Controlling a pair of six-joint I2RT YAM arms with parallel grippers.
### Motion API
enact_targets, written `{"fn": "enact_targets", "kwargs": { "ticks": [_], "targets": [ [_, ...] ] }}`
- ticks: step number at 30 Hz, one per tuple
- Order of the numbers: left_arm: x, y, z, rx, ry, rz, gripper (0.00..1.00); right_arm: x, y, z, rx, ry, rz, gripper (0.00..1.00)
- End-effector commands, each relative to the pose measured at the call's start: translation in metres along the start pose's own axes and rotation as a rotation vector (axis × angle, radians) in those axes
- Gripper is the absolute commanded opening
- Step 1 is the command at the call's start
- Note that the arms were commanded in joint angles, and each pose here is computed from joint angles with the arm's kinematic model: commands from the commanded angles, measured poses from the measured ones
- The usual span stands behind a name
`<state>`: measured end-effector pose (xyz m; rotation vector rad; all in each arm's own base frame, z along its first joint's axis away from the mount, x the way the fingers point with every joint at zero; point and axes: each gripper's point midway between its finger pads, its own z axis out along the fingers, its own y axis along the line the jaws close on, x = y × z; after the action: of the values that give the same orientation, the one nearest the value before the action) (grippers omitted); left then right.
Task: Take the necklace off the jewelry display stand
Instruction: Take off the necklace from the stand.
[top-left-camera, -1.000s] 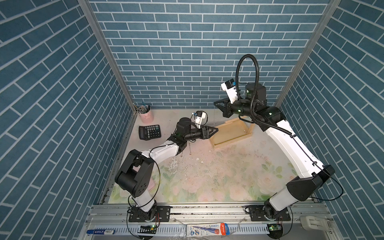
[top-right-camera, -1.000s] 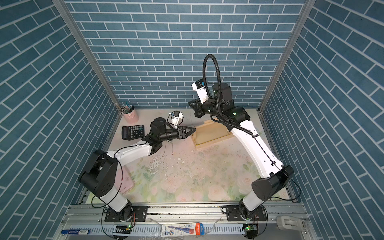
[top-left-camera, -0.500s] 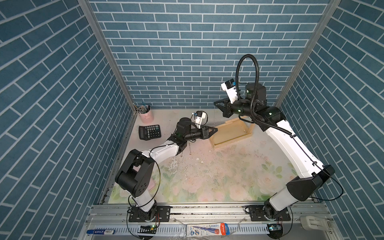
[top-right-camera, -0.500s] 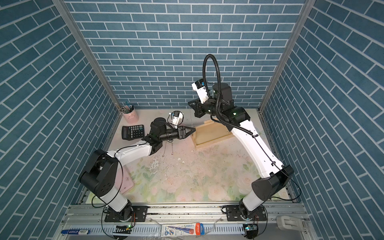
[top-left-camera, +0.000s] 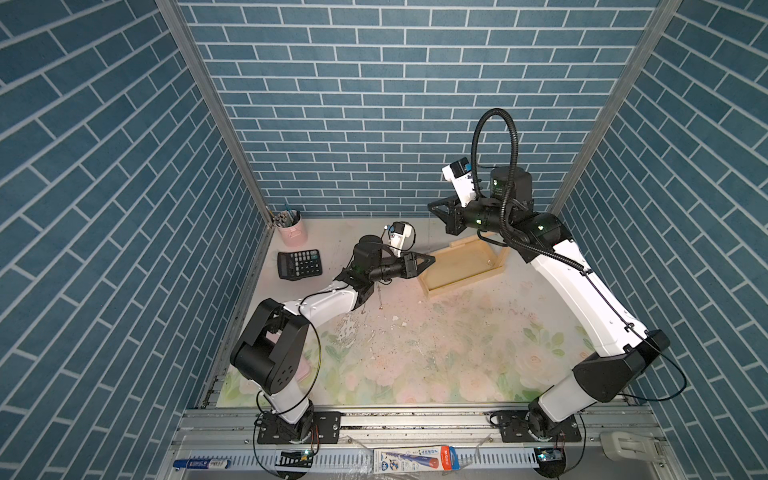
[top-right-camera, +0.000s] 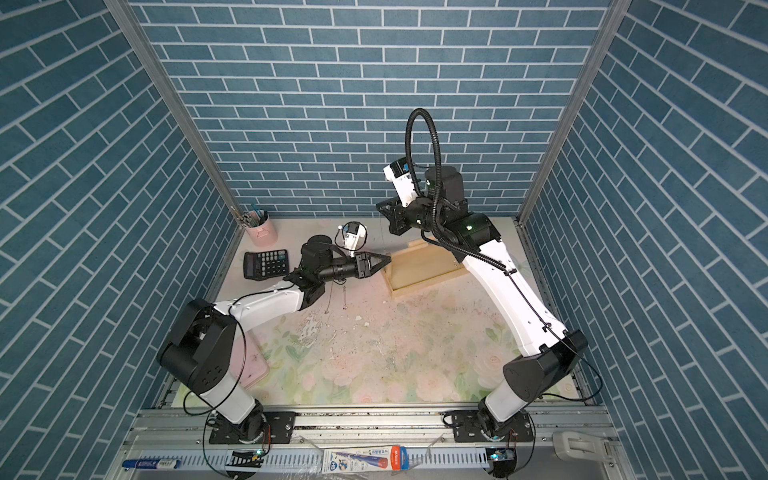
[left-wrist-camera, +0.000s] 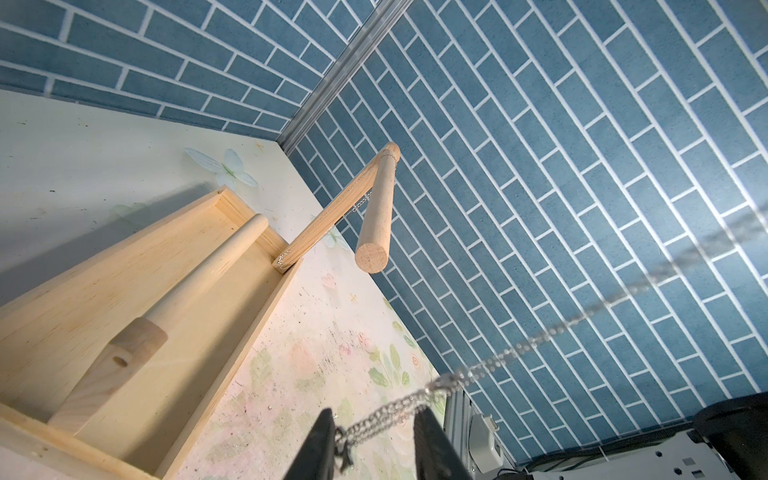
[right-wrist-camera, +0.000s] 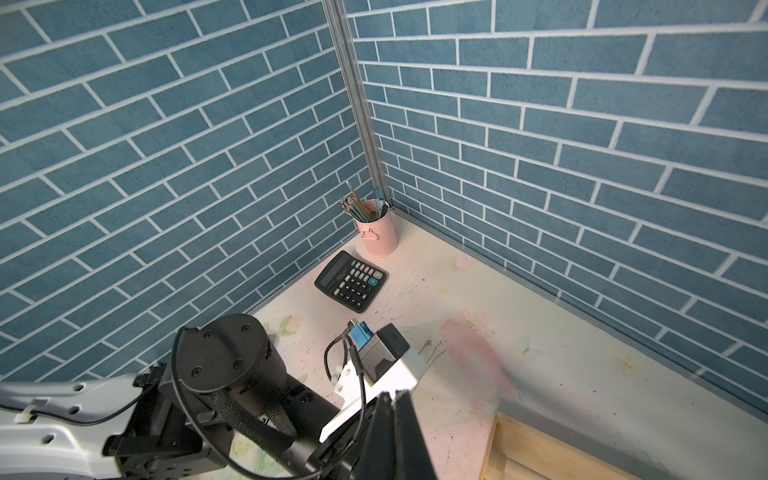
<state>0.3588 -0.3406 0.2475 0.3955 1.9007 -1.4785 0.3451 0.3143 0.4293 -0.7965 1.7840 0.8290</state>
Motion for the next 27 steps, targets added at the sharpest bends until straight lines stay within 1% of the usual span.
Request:
{"fn": "enact_targets", "kwargs": {
  "ticks": [1, 12, 21, 27],
  "targets": [
    [0.0067, 0.0093, 0.0009, -0.005, 0.01, 0.004, 0.34, -0.0074, 0.0029, -0.002, 0.0, -0.017, -0.041, 0.0],
    [0.009, 0.014, 0.0017, -0.022, 0.016, 0.008, 0.31, -0.0079, 0.0039, -0.0025, -0.003, -0.018, -0.041, 0.0],
    [0.0089, 0.0149, 0.0017, -0.026, 0.015, 0.006, 0.21, -0.0059, 0.0035, -0.0028, -0.002, -0.015, -0.039, 0.0],
    [0.0091, 0.0152, 0.0019, -0.026, 0.015, 0.006, 0.19, -0.0075, 0.0046, -0.0037, -0.003, -0.021, -0.041, 0.0]
  ]
}}
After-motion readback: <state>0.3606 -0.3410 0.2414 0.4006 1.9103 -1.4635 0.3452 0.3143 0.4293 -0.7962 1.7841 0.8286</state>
